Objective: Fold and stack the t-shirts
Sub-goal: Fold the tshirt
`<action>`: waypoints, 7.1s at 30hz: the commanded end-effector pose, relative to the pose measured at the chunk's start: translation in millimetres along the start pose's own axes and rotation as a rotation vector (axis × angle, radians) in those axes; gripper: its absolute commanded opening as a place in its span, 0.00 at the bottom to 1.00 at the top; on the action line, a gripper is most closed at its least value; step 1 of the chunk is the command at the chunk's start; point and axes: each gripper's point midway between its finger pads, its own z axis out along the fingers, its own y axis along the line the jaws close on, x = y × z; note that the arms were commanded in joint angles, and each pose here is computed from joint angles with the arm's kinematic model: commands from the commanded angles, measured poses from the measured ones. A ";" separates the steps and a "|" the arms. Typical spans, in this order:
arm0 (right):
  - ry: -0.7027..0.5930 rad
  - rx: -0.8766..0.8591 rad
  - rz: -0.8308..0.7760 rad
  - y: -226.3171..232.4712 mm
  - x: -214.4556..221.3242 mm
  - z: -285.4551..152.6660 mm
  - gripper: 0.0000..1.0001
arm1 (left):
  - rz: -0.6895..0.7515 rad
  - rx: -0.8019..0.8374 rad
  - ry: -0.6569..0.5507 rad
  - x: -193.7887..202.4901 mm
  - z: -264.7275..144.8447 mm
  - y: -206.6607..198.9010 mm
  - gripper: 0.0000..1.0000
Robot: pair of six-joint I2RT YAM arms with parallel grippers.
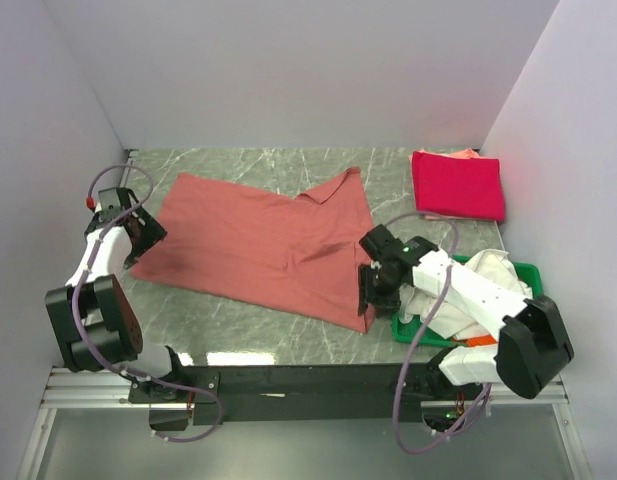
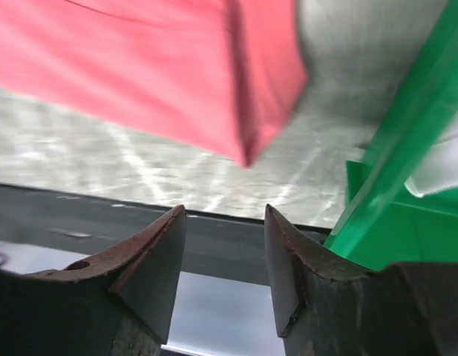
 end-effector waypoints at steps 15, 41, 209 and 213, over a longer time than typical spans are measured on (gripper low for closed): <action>-0.208 -0.081 -0.129 79.0 -120.2 7.9 0.54 | 0.093 0.196 0.045 -1.8 41.1 -103.2 0.86; 0.064 -0.104 -0.122 46.5 -13.8 95.5 0.52 | -0.010 -0.057 0.165 63.3 67.2 14.1 0.86; -0.610 -0.239 0.325 25.3 -455.4 -30.6 0.00 | 0.060 0.248 -0.016 -117.5 117.2 -202.9 0.00; -0.665 -0.258 0.336 19.5 -463.2 -58.0 0.00 | 0.036 0.349 -0.034 -129.4 105.5 -225.5 0.00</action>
